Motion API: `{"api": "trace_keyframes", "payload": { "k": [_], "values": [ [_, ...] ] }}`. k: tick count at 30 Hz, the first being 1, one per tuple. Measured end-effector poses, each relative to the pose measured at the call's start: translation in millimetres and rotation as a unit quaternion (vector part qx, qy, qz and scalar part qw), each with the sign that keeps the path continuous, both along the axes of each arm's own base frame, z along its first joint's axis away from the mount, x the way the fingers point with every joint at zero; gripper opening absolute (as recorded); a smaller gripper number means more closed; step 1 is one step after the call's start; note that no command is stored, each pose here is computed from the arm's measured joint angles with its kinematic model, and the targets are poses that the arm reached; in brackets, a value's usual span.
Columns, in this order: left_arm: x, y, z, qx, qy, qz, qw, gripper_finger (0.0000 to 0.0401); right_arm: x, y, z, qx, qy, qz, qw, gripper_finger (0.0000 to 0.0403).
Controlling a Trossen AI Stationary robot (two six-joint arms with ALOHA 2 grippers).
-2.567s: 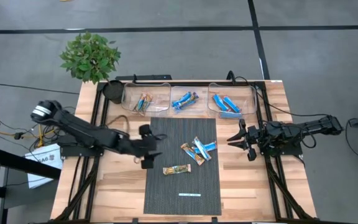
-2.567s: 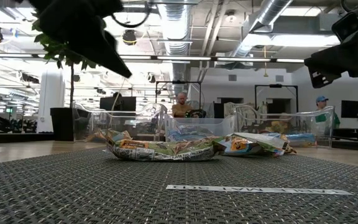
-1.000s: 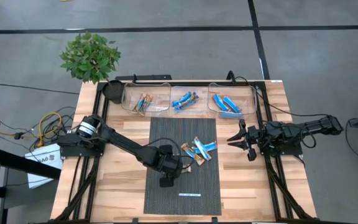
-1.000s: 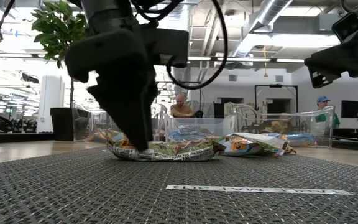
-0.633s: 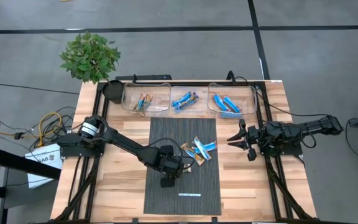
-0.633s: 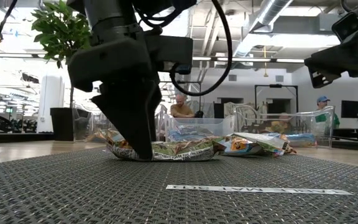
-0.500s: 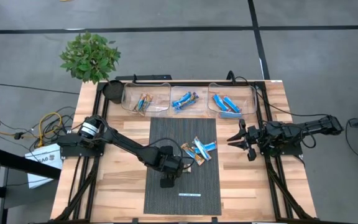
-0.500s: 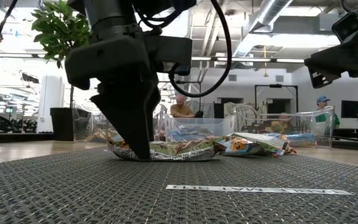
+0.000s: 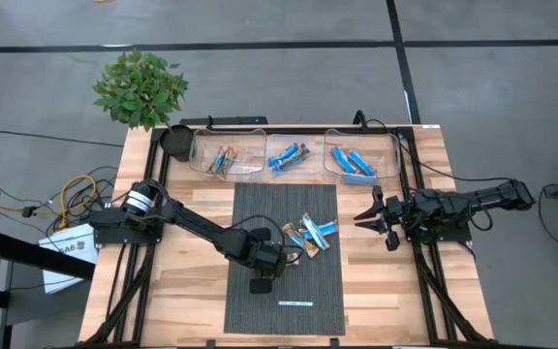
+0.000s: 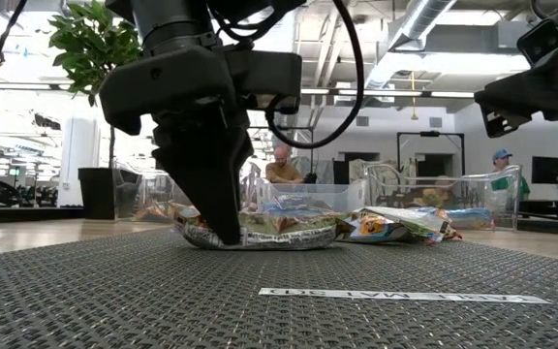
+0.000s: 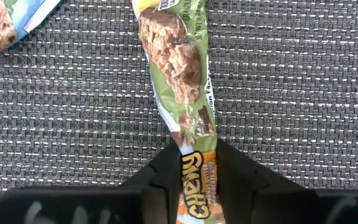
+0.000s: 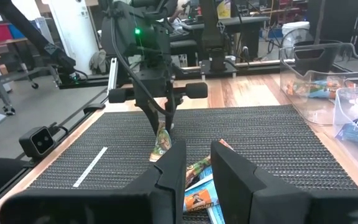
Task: Pick and place Granola Bars by type
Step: Put the yellow granola bar into the left transparent bin
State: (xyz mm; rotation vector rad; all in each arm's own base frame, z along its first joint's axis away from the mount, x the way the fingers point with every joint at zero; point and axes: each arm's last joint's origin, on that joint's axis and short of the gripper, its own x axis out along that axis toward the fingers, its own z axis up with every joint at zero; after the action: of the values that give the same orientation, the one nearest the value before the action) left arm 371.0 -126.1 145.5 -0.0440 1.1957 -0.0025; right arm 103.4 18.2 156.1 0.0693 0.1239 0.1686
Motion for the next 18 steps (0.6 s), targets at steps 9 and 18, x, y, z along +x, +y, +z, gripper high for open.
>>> {"api": "trace_keyframes", "payload": {
  "k": [9, 18],
  "values": [
    [5.1, -6.6, 3.0, -0.004, -0.039, -0.015, 0.999, 0.0064, 0.0, 0.0, 0.0, 0.0, 0.0, 0.0, 1.0, 0.0067],
    [14.0, -11.0, 29.6, -0.004, -0.143, -0.025, 0.989, 0.0063, 0.0, 0.0, 0.0, 0.0, 0.0, 0.0, 1.0, 0.0067]
  ]
}}
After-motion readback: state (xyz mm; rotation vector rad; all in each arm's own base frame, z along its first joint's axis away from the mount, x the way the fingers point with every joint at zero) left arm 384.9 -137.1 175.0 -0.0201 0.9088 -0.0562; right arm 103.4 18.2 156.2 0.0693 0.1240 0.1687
